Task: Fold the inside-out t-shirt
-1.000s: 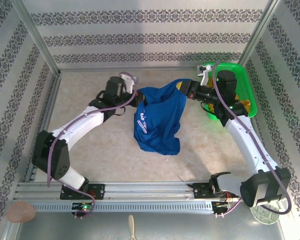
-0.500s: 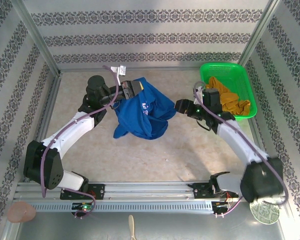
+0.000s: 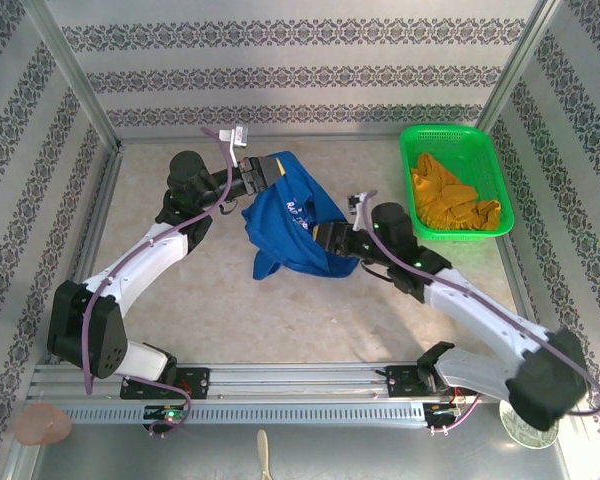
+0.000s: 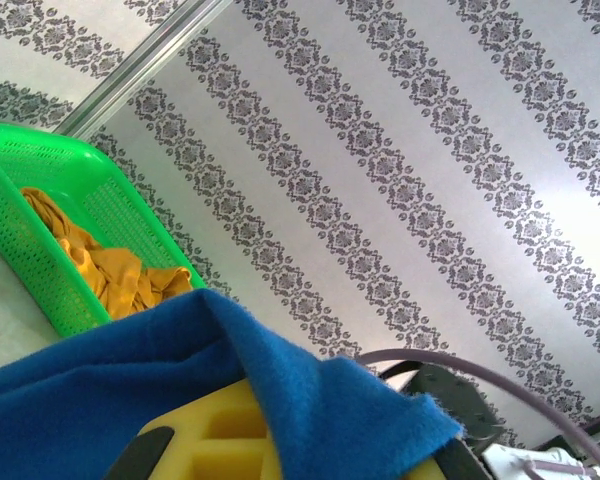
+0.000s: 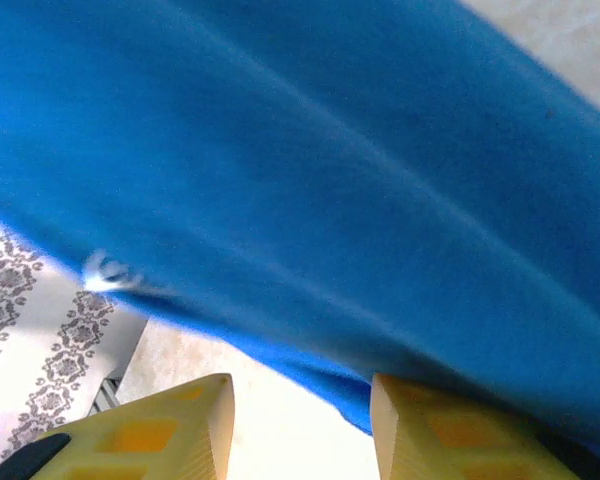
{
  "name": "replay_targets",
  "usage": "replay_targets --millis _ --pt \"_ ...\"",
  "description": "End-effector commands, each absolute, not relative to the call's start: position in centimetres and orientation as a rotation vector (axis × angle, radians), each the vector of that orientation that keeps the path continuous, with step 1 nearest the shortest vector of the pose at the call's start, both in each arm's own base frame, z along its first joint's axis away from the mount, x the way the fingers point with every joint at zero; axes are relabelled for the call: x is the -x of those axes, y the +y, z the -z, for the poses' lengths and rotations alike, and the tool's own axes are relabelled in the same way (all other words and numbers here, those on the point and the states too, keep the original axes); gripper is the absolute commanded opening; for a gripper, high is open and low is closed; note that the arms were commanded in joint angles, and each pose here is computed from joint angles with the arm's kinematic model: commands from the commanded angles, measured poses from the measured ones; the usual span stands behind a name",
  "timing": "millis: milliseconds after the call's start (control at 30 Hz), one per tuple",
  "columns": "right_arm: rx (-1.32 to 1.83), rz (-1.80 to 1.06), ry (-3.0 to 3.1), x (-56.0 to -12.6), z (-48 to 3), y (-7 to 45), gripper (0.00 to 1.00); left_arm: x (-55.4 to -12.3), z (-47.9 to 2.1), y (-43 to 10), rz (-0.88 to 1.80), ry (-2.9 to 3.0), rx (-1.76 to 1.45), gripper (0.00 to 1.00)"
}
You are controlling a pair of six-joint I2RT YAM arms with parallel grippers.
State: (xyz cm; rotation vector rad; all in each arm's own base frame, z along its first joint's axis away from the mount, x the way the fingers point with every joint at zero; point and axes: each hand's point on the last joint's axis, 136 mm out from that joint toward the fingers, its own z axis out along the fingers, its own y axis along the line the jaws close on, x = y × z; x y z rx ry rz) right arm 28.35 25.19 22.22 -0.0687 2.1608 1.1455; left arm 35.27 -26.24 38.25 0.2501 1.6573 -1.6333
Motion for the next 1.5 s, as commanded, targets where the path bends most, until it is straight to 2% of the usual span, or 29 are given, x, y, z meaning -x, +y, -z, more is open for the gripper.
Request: replay_targets --millis 0,100,233,533,633,800,833,933,967,1000,1267,1467 --pt "-0.05 -1.215 2.014 -31.2 -24.5 26.0 0.49 -34.7 -41.7 -25.9 1.662 1.525 -0.309 0.0" --pt "-0.199 -1.235 1.988 -33.8 -23.9 25.5 0.67 -34.7 -41.4 -26.0 1.683 1.531 -0.303 0.0" --pt "-0.32 -1.306 1.951 -36.0 -23.1 25.7 0.74 -34.9 -41.2 -26.0 1.708 1.523 -0.29 0.0" --pt "-0.501 -1.455 1.891 -40.6 -21.4 28.0 0.76 -35.4 -41.0 -26.3 1.788 1.489 -0.264 0.0" --pt "-0.491 -1.571 1.834 -42.5 -22.3 29.2 0.72 -35.8 -40.2 -26.1 1.794 1.499 -0.233 0.0" --pt "-0.428 -1.709 1.78 -44.0 -24.1 31.1 0.73 -36.1 -39.1 -26.0 1.823 1.505 -0.194 0.0" --pt "-0.399 -1.735 1.772 -44.2 -24.7 31.6 0.7 -36.2 -38.9 -26.0 1.831 1.503 -0.188 0.0" --pt "-0.341 -1.802 1.737 -44.4 -25.7 32.3 0.18 -36.6 -38.6 -25.5 1.847 1.491 -0.156 0.0" --pt "-0.334 -1.816 1.714 -44.5 -26.1 32.0 0.04 -36.8 -38.5 -25.1 1.844 1.482 -0.138 0.0" --pt "-0.331 -1.83 1.699 -44.5 -26.5 31.7 0.0 -37.0 -38.5 -24.6 1.838 1.477 -0.123 0.0" --pt "-0.231 -1.858 1.622 -41.4 -30.5 26.4 0.0 -40.8 -35.4 -16.9 1.65 1.467 0.217 0.0" --pt "-0.102 -1.86 1.606 -37.0 -33.9 25.1 0.0 -43.0 -30.9 -14.9 1.543 1.551 0.394 0.0"
